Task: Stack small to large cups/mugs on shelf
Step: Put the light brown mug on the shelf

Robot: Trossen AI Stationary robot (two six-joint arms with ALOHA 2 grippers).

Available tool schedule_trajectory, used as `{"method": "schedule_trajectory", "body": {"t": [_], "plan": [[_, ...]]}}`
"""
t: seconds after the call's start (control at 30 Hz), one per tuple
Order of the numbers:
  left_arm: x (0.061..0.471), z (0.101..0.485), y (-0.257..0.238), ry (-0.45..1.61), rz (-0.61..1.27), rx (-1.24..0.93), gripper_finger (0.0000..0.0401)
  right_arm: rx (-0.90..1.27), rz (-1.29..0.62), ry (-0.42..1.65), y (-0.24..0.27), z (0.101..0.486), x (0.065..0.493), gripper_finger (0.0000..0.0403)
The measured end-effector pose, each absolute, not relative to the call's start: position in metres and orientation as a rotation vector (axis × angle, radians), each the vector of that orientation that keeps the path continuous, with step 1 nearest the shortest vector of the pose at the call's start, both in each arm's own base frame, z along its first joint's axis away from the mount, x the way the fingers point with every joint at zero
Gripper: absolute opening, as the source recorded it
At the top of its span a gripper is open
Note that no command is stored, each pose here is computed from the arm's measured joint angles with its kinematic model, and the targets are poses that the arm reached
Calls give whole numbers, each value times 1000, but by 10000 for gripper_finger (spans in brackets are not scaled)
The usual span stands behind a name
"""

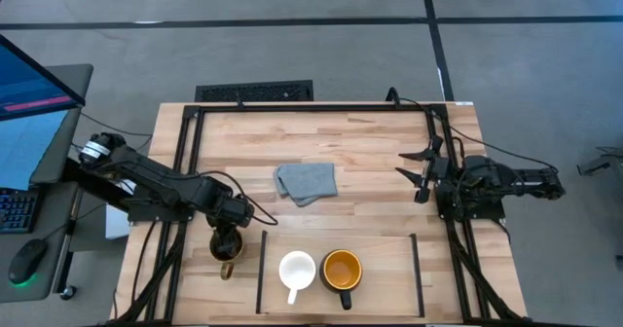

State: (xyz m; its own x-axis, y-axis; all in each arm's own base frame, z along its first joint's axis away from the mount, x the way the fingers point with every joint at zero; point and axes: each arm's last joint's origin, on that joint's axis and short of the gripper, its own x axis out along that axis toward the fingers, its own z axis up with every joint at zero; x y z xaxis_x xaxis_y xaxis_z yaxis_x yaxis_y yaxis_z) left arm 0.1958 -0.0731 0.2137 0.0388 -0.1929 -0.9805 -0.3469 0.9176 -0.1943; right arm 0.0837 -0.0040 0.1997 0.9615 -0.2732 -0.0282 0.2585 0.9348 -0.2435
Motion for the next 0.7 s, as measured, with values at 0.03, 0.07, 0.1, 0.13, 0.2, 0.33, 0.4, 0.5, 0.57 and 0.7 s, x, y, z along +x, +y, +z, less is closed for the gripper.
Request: {"method": "schedule_trajectory", "body": {"t": [0.03, 0.07, 0.1, 0.13, 0.2, 0.33, 0.4, 0.5, 0.57, 0.7], "plan": [[196, 214, -73, 1543, 123, -436, 90, -241, -272, 62, -4, 200, 84, 210], [196, 214, -73, 1543, 122, -437, 79, -241, -272, 63, -4, 200, 84, 210], [196, 214, -73, 1543, 122, -437, 68, -241, -272, 66, -4, 199, 84, 210], [196, 214, -73, 1544, 121, -434, 56, -242, -271, 69, -4, 199, 84, 210], [195, 213, -73, 1547, 130, -431, 34, -243, -270, 75, -4, 198, 84, 210], [196, 213, -73, 1541, 130, -429, 21, -244, -270, 75, -4, 198, 84, 210], [196, 213, -73, 1543, 131, -428, 22, -244, -271, 75, -4, 198, 84, 210], [196, 213, -73, 1540, 131, -427, 34, -246, -270, 75, -4, 198, 84, 210], [196, 213, -73, 1540, 131, -424, 38, -246, -270, 75, -4, 198, 84, 210], [196, 213, -73, 1539, 108, -398, 22, -251, -270, 76, -4, 198, 84, 210]]}}
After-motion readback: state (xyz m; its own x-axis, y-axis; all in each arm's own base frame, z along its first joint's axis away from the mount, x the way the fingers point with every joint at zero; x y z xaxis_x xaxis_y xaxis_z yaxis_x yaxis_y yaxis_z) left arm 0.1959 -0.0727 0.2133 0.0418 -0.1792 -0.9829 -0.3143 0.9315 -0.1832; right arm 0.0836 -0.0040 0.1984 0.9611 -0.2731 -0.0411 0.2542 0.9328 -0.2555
